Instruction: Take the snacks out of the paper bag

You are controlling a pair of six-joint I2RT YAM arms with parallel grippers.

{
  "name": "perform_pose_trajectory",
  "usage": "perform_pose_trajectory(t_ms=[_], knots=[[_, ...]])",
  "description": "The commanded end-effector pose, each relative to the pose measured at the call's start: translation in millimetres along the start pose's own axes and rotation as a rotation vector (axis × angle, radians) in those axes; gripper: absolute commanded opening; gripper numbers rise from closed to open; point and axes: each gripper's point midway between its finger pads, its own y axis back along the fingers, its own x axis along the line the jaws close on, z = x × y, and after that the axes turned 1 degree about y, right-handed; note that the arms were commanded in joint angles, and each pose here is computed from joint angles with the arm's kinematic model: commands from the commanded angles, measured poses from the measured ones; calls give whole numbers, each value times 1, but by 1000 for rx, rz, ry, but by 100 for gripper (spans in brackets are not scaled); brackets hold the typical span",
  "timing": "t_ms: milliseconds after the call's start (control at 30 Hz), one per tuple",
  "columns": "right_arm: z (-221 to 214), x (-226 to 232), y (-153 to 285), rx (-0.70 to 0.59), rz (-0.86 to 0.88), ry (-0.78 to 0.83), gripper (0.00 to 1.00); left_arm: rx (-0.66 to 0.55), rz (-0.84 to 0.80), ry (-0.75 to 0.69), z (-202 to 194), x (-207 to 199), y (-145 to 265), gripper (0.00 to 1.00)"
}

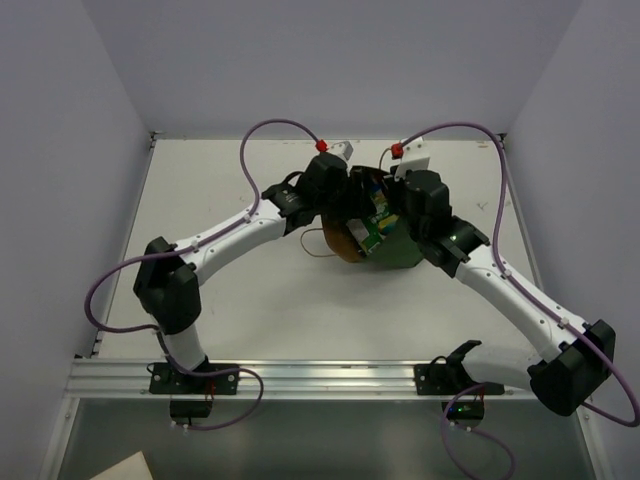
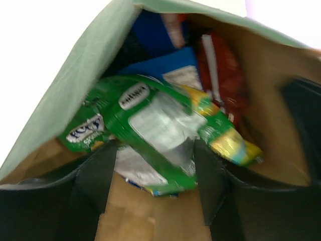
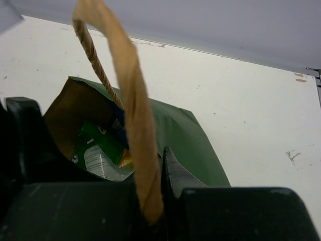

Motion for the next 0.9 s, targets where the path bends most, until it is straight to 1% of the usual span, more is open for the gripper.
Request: perform_pose_trajectory(t_ms=[0,67,100,133,167,200,233,300,333,400,433,467,500,533,567,633,667,700,733,767,833,867], knots=[[28,2,2,-103,-7,-103,0,-60,-30,28,17,-15,-12,59],[27,3,2,-100,-3,-112,0,-34,-17,30,8,-10,-23,48],[25,3,1,-96,-3,-114,0,-25,-18,35,6,-9,-24,30],[25,2,1,-96,-9,-116,0,-24,-27,35,6,-11,-22,18],[24,2,1,-95,-11,-116,0,-30,-33,33,8,-13,-18,7],[21,1,0,-89,-16,-111,0,-46,-42,14,13,-16,-12,0],[20,1,0,-87,-21,-110,0,-81,-70,2,25,-27,4,0],[16,-3,0,-80,-41,-103,0,-114,-72,-44,38,-33,25,0],[14,-4,-1,-78,-47,-99,0,-179,-93,-57,58,-46,51,0],[11,-8,-1,-74,-68,-90,0,-211,-75,-112,71,-47,78,0],[10,-10,0,-72,-76,-81,0,-267,-85,-124,86,-54,106,0],[10,-12,0,-72,-82,-76,0,-282,-42,-137,90,-45,118,0],[8,-13,0,-70,-88,-70,0,-299,-2,-148,98,-31,127,0],[8,-14,0,-68,-92,-64,0,-331,27,-141,107,-20,146,0],[6,-15,1,-68,-93,-61,0,-336,95,-124,114,7,155,0],[6,-15,1,-69,-92,-52,0,-338,165,-104,113,41,169,0],[5,-17,1,-70,-97,-51,0,-348,219,-86,117,66,176,0],[3,-17,1,-67,-97,-46,0,-319,269,-93,107,88,172,0],[3,-17,0,-65,-97,-43,0,-321,298,-91,106,100,178,0],[2,-17,0,-63,-96,-39,0,-318,346,-77,107,121,181,0],[2,-17,0,-64,-90,-33,0,-263,417,-83,91,157,171,2],[3,-17,0,-65,-87,-32,0,-272,451,-67,95,177,171,2]])
